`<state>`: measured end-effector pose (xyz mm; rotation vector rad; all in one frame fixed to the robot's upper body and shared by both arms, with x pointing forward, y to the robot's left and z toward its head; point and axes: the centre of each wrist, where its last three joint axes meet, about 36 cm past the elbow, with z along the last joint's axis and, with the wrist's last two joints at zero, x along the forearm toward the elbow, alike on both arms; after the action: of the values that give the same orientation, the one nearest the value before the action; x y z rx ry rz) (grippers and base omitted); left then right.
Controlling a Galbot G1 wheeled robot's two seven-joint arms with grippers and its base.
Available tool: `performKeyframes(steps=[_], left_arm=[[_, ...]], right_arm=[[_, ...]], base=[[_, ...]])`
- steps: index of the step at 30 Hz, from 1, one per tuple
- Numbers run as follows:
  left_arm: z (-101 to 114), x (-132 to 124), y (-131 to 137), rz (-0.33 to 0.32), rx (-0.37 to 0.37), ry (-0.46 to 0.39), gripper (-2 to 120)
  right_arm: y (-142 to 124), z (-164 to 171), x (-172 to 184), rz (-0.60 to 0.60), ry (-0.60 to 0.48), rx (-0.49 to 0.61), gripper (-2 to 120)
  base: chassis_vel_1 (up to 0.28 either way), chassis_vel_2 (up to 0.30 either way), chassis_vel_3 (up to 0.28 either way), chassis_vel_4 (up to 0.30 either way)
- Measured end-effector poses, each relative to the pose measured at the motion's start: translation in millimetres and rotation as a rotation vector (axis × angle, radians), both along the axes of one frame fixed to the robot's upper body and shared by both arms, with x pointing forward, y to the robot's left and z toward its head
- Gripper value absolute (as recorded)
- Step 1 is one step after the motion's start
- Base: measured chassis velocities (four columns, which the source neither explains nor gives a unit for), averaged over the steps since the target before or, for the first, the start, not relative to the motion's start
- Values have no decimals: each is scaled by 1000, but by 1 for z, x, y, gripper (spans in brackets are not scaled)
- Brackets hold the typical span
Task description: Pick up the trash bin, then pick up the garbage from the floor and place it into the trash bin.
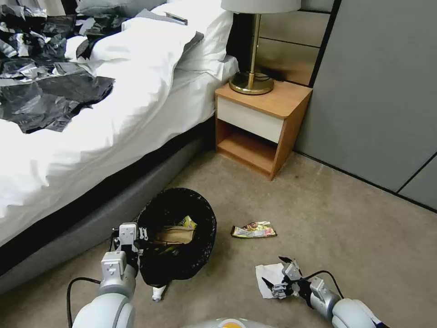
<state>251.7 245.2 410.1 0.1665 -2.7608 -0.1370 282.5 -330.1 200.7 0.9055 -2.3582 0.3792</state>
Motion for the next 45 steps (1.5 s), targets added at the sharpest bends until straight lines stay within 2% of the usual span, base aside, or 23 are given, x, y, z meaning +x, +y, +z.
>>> performKeyframes(steps=[7, 12, 13, 14, 15, 16, 17, 18, 19, 22, 24, 26, 29, 30, 31, 33, 41, 45], left_arm=[[-1, 0, -2, -2, 1, 2, 1], [-1, 0, -3, -3, 1, 2, 1], [-1, 0, -3, -3, 1, 2, 1], [-1, 0, -3, -3, 1, 2, 1], [-1, 0, -3, -3, 1, 2, 1], [-1, 0, -3, -3, 1, 3, 1], [-1, 0, -3, -3, 1, 3, 1], [-1, 0, -3, -3, 1, 3, 1], [-1, 0, -3, -3, 1, 3, 1], [-2, -1, -2, -2, 3, 3, 1], [-1, -2, -2, -2, 3, 3, 1], [-1, -2, -2, -2, 3, 2, 1], [-1, -2, -2, -2, 3, 2, 1], [-1, -2, -2, -2, 2, 1, 1], [-1, -2, -2, -2, 2, 1, 1], [-1, -2, -2, -2, 2, 1, 1], [1, -2, -3, -3, 3, -4, 1], [2, -2, -3, -3, 3, -7, 1]], right_arm=[[-4, -11, -4, -4, 10, -5, 97], [-5, -15, -7, -3, 13, -5, 76], [-5, -15, -7, -3, 13, -5, 76], [-4, -17, -8, 0, 15, -5, 69], [-4, -17, -9, 0, 16, -6, 69], [-3, -19, -10, 1, 19, -7, 63], [-3, -19, -10, 1, 19, -7, 63], [-4, -21, -11, -1, 22, -10, 56], [-4, -21, -11, -1, 22, -10, 56], [-10, -34, -16, -6, 37, -28, 37], [-13, -38, -18, -7, 41, -32, 36], [-17, -46, -22, -10, 52, -33, 25], [-22, -51, -24, -17, 59, -35, 18], [-26, -55, -25, -22, 62, -39, 10], [-26, -55, -25, -22, 62, -39, 10], [-31, -60, -27, -31, 67, -42, 2], [-34, -62, -25, -30, 62, -38, 0], [-28, -54, -17, -27, 32, -15, 0]], base=[[0, 0, 0, 0], [0, 0, 0, 0], [0, 0, 0, 0], [0, 0, 0, 0], [0, 0, 0, 0], [0, 0, 0, 0], [0, 0, 0, 0], [0, 0, 0, 0], [0, 0, 0, 0], [0, 0, 0, 0], [0, 0, 0, 0], [0, 0, 0, 0], [0, 0, 0, 0], [0, 0, 0, 0], [0, 0, 0, 0], [0, 0, 0, 0], [0, 0, 0, 0], [0, 0, 0, 0]])
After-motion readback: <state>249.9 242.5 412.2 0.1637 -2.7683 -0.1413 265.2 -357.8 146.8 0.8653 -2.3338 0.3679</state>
